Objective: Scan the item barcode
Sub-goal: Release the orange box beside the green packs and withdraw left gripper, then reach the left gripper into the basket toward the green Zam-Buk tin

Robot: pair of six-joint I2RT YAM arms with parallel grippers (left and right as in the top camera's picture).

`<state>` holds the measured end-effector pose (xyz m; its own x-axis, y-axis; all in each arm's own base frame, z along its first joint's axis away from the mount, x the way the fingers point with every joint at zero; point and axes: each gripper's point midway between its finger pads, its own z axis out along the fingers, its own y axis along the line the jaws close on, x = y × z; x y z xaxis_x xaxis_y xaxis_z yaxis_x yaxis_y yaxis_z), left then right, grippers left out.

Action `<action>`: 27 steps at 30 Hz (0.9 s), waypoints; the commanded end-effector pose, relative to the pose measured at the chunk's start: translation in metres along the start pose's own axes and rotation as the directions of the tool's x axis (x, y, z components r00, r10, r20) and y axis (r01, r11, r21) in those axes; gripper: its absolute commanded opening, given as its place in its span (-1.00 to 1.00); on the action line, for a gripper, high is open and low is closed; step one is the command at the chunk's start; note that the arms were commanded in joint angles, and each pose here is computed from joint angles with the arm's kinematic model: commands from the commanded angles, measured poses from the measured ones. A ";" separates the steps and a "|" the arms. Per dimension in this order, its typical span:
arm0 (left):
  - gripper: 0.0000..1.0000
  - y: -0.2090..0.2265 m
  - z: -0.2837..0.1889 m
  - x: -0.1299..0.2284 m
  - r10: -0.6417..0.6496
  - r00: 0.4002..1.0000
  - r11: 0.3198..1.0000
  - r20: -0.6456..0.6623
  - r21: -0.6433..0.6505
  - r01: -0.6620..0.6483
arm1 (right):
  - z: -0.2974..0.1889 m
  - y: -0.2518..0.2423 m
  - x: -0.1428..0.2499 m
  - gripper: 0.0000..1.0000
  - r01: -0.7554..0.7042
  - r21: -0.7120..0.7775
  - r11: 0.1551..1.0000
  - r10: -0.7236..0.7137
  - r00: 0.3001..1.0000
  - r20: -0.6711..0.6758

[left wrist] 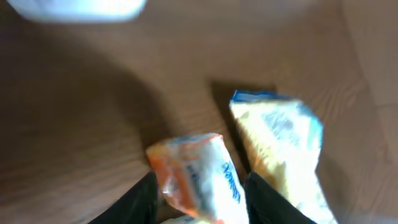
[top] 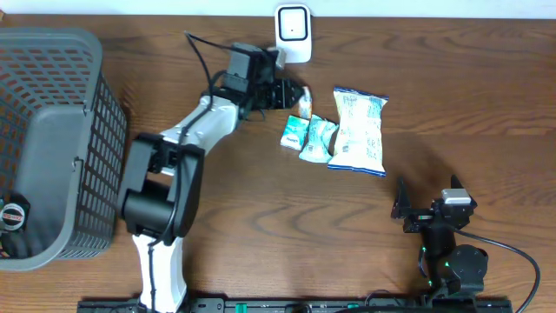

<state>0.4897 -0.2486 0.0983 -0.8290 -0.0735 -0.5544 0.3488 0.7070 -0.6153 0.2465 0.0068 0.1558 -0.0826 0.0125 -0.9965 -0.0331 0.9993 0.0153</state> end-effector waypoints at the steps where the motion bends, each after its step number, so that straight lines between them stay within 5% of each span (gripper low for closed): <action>1: -0.02 -0.029 -0.061 -0.058 0.058 0.986 0.998 0.159 0.022 -0.062 | 0.000 -0.003 0.001 0.99 0.006 0.014 1.000 -0.006 1.000 -0.001; 13: 0.00 -0.079 -0.234 -0.139 0.184 0.851 0.982 0.491 -0.053 -0.182 | 0.000 -0.003 0.001 0.99 0.006 0.014 1.000 -0.006 1.000 -0.001; 20: 0.08 -0.092 -0.363 -0.157 0.330 0.680 0.944 0.654 -0.233 -0.234 | 0.000 -0.003 0.001 0.98 0.006 0.014 1.000 -0.006 1.000 -0.001; 23: 0.13 -0.073 -0.412 -0.151 0.389 0.637 0.916 0.665 -0.353 -0.191 | 0.000 -0.003 0.001 0.99 0.006 0.014 1.000 -0.006 1.000 -0.001; 27: 0.13 -0.026 -0.460 -0.132 0.333 0.659 0.902 0.674 -0.432 -0.014 | 0.000 -0.003 0.001 0.99 0.006 0.014 1.000 -0.006 1.000 -0.001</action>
<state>0.3965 0.0318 0.4497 -0.1382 -0.3012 -0.9435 0.2224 0.9189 -0.3259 0.2465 0.0068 0.1558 -0.0826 0.0125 -0.9965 -0.0331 0.9993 0.0153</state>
